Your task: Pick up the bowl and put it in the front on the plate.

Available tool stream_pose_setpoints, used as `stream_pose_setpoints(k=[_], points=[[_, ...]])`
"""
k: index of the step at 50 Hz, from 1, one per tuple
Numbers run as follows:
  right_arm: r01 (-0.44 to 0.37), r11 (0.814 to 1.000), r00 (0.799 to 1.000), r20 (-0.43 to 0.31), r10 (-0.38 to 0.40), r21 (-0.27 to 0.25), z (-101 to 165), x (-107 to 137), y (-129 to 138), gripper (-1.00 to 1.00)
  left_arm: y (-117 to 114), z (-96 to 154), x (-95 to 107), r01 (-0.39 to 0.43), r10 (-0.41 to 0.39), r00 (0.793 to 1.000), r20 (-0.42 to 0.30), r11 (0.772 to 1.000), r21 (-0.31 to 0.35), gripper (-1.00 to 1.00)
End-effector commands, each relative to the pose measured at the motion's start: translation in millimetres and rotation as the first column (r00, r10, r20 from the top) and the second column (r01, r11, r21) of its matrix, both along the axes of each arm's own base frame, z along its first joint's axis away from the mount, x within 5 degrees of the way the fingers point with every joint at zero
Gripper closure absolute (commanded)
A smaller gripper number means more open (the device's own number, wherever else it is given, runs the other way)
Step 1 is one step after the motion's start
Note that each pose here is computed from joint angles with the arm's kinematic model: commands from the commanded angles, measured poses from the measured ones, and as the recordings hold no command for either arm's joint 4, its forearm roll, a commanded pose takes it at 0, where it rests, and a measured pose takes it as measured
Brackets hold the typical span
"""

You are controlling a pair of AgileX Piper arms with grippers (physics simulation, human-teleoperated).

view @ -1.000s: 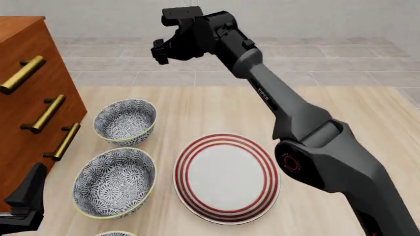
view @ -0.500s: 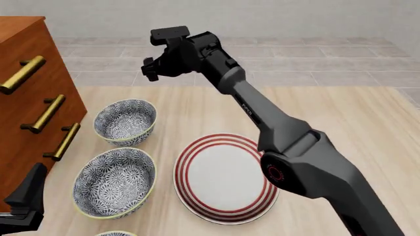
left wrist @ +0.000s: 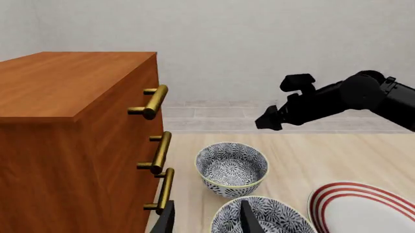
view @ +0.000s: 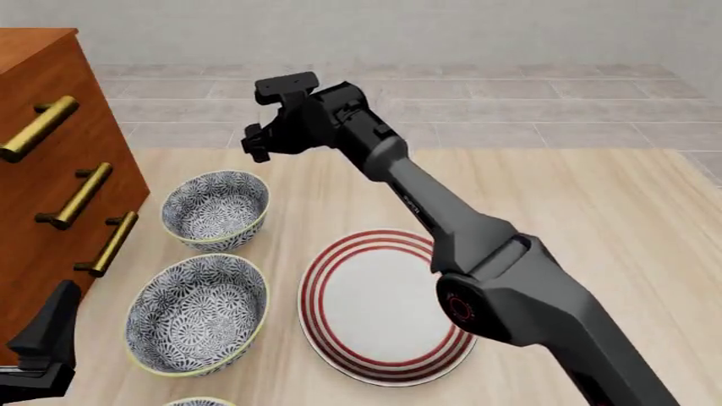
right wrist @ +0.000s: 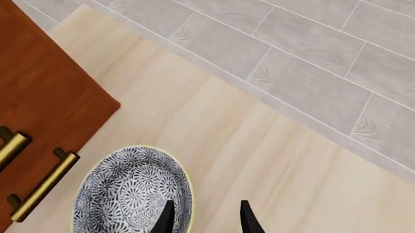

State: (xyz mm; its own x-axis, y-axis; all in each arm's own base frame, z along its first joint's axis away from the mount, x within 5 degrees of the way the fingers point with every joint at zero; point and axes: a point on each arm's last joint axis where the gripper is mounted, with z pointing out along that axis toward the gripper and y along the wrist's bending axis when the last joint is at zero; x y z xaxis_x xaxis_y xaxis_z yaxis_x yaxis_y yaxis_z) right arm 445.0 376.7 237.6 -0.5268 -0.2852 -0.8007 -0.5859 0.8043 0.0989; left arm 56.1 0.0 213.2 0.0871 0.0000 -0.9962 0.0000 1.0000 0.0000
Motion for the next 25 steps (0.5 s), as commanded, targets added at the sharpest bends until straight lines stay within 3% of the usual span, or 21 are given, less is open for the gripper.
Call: stream_pose_setpoints(k=[1, 25], points=[[-0.001, 1.000, 1.000, -0.013, 0.001, -0.014, -17.5, 3.2, 2.4, -1.00, 0.0, 0.0, 0.0, 0.000, 0.000, 1.000, 0.000, 1.000, 0.000, -1.00], [-0.003, 1.000, 0.999, -0.050, 0.002, -0.014, -45.9, -0.3, 14.9, -1.00, 0.0, 0.0, 0.0, 0.000, 0.000, 1.000, 0.000, 1.000, 0.000, -1.00]])
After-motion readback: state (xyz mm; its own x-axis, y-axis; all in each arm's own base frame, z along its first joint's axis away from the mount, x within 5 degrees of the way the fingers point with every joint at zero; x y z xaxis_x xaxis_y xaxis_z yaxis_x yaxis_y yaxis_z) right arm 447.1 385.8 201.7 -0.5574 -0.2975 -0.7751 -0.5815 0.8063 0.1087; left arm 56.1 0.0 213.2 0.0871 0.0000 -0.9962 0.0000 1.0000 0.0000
